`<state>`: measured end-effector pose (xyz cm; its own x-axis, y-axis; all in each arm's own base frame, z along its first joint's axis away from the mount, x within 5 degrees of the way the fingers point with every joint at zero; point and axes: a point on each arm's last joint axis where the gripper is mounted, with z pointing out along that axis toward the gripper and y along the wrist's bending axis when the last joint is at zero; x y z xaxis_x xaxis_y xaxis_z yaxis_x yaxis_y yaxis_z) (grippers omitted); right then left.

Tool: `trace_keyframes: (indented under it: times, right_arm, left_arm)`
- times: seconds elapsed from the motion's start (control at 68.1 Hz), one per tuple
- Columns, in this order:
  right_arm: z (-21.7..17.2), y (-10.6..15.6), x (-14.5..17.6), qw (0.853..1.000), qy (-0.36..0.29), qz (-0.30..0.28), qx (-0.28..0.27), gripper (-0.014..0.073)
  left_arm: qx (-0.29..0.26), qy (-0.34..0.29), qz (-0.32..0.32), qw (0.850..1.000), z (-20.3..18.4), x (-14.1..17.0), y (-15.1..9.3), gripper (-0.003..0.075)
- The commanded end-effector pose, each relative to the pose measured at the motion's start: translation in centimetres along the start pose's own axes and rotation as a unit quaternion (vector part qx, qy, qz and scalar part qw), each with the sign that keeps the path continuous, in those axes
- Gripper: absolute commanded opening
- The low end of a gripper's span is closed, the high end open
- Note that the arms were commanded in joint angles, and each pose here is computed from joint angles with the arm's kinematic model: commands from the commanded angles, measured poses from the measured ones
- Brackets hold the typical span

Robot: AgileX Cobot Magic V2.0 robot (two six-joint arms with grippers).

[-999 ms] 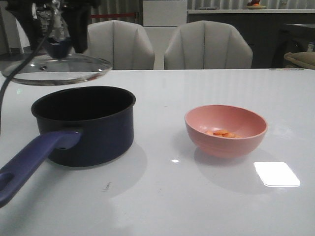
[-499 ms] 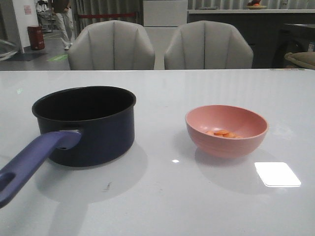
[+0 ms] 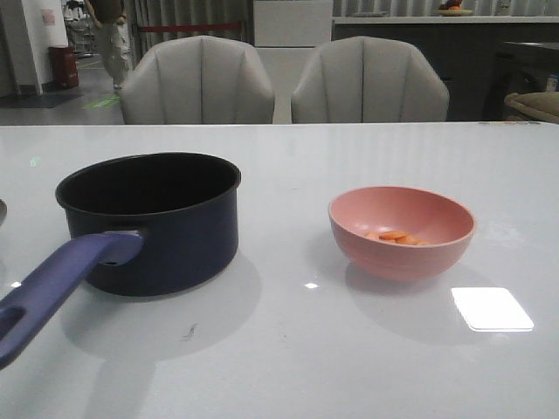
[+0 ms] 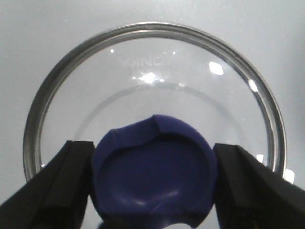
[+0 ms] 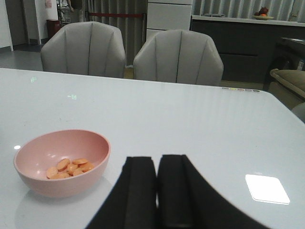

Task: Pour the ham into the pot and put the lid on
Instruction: 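Move the glass lid aside and set it on the table with the left gripper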

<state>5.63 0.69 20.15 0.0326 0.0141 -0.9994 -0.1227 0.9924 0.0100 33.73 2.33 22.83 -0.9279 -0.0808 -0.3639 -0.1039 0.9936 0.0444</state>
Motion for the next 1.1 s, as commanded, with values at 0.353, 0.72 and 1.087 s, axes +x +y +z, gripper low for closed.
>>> trace_keyframes:
  times: [0.353,0.72,1.087]
  right_arm:
    - [-0.2,0.0,-1.0,0.998,-0.055,-0.008,0.001,0.0165]
    - [-0.2,0.0,-1.0,0.998,-0.055,-0.008,0.001,0.0165]
    - [-0.2,0.0,-1.0,0.998,-0.055,-0.008,0.001,0.0165]
  left_arm:
    - [0.01,-0.064,-0.001,0.998,0.6,0.3,-0.1,0.0432]
    - [0.008,-0.032,-0.001,0.999,1.8,0.3,-0.2,0.0642]
    - [0.018,-0.092,0.011,0.996,-5.1,-1.0,-1.1,0.0638]
